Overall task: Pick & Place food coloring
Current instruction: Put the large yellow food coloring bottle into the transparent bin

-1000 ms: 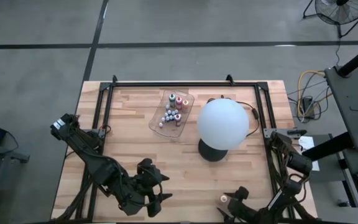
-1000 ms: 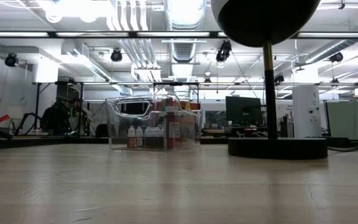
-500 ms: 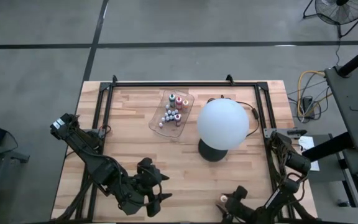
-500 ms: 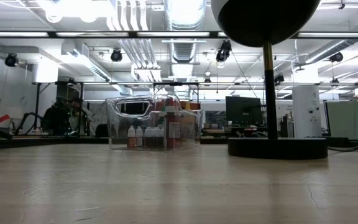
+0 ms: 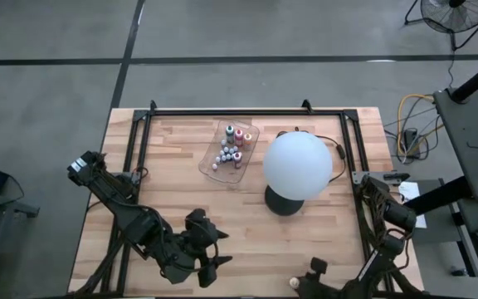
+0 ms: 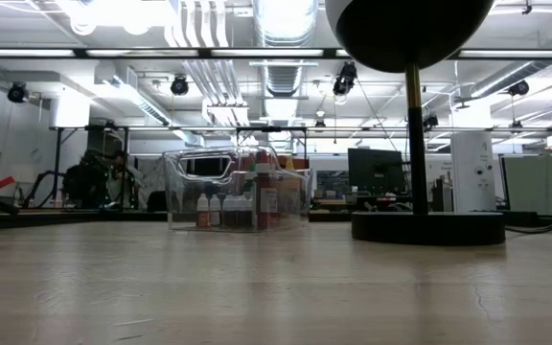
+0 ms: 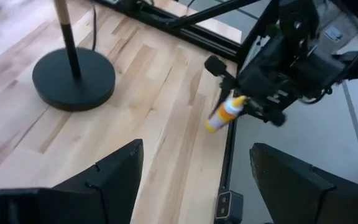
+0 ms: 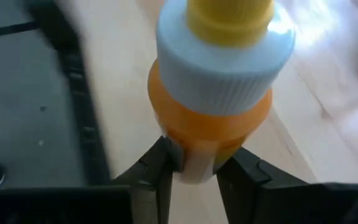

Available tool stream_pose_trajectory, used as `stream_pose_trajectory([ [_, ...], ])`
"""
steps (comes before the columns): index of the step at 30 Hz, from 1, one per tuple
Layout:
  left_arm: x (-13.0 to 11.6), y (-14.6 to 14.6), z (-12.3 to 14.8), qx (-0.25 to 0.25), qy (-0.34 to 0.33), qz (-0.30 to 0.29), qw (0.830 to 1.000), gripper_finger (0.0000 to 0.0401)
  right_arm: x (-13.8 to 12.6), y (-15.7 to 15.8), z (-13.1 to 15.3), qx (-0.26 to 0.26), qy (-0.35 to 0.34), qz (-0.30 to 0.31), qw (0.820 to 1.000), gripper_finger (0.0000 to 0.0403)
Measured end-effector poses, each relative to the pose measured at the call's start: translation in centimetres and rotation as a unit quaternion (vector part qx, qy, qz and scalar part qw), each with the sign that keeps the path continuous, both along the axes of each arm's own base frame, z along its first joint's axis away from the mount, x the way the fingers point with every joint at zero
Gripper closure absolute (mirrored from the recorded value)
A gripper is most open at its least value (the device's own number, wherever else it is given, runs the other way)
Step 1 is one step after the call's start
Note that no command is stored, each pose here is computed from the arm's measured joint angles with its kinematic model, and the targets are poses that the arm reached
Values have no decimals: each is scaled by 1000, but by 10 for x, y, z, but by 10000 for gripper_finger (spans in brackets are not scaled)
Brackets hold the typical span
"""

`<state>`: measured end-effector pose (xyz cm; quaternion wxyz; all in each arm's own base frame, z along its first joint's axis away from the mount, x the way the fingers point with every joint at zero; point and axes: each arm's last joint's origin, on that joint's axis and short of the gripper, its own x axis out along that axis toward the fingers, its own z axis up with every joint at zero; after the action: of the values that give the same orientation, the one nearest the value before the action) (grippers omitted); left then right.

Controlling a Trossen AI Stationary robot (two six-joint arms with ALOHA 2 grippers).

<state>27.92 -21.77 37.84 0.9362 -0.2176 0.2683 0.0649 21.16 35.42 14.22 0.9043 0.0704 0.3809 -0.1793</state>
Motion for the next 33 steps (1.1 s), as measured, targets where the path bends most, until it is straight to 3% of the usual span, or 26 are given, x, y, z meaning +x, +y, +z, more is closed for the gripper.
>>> stream_pose_trajectory([
  [8,4,3,2,26,-8,-14,1000,136,15,19,56,-6,-12,84,996,312],
  [19,13,15,12,14,-4,-45,999,139,18,11,112,-57,33,105,992,312],
  [26,14,29,35,64,-10,-90,994,140,43,2,148,-23,49,139,989,312],
  [33,10,39,52,122,-4,-129,984,140,69,-23,166,-41,50,115,991,312],
])
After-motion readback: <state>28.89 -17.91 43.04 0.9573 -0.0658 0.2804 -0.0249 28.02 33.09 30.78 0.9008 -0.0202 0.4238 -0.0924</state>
